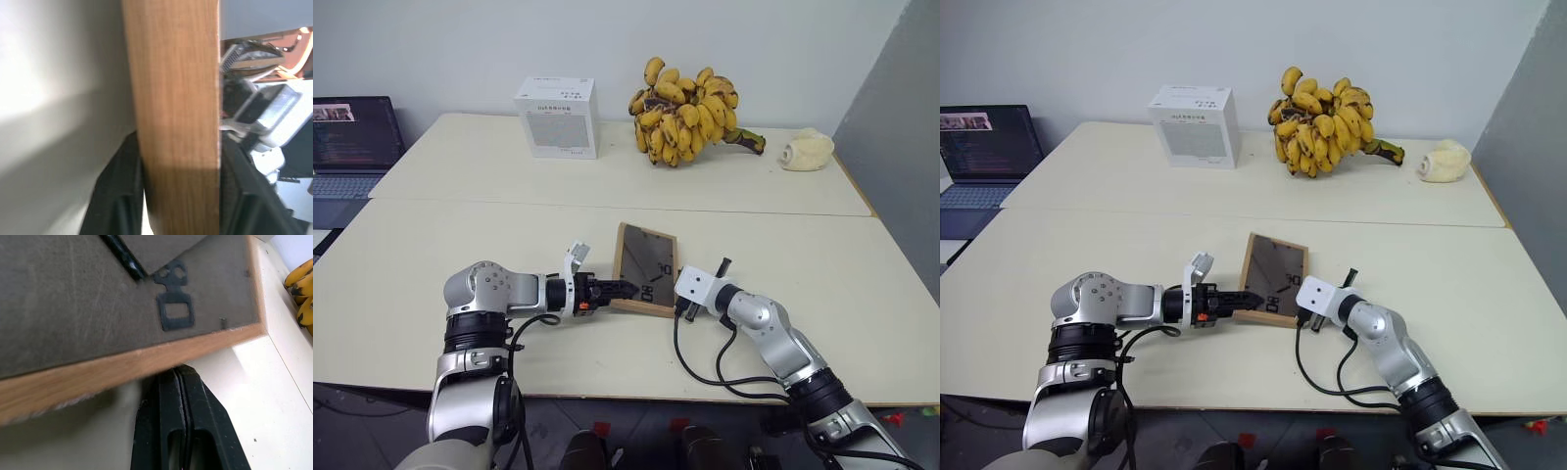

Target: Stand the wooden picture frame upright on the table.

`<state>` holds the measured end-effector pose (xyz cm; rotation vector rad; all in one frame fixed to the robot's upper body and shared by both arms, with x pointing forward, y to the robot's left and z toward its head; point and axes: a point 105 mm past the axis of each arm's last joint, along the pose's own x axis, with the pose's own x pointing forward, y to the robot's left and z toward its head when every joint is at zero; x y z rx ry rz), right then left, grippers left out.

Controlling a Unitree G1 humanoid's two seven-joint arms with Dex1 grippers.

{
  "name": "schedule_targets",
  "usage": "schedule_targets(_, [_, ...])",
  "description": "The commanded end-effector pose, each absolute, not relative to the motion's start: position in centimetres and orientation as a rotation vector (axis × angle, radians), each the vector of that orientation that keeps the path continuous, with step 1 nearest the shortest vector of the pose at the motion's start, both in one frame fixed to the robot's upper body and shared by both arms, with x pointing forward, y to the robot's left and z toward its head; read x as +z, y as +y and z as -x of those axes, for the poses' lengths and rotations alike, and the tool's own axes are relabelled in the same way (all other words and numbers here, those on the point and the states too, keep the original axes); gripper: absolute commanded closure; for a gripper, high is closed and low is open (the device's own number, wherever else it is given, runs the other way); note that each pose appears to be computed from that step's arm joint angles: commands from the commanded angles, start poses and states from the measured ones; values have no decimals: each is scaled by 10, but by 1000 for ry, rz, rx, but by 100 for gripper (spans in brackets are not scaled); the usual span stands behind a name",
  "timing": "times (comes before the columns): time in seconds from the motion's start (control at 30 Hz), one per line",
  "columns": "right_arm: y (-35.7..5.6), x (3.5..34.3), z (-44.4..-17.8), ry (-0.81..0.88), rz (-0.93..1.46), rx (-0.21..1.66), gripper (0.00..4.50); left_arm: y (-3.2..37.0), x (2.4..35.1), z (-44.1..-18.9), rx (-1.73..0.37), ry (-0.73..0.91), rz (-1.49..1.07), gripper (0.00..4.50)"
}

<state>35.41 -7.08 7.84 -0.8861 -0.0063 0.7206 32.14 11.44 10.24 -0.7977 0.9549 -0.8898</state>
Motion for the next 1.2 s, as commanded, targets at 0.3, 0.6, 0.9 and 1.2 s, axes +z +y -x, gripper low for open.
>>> schedule_targets(0.3, [-93, 79, -361, 18, 895, 657, 450, 112, 114, -330, -916, 846, 718, 321])
schedule_targets(0.6, [-159, 111, -352, 23, 900, 552, 376, 123, 141, -352, -928, 565, 548, 321])
schedule_targets(0.9, [-133, 240, -326, -227, 335, 647, 179, 120, 195, -347, -1043, 286, 308, 321])
schedule_targets(1.2, [-93, 305, -317, -290, -70, 805, 146, 95, 231, -329, -1162, 162, 193, 321])
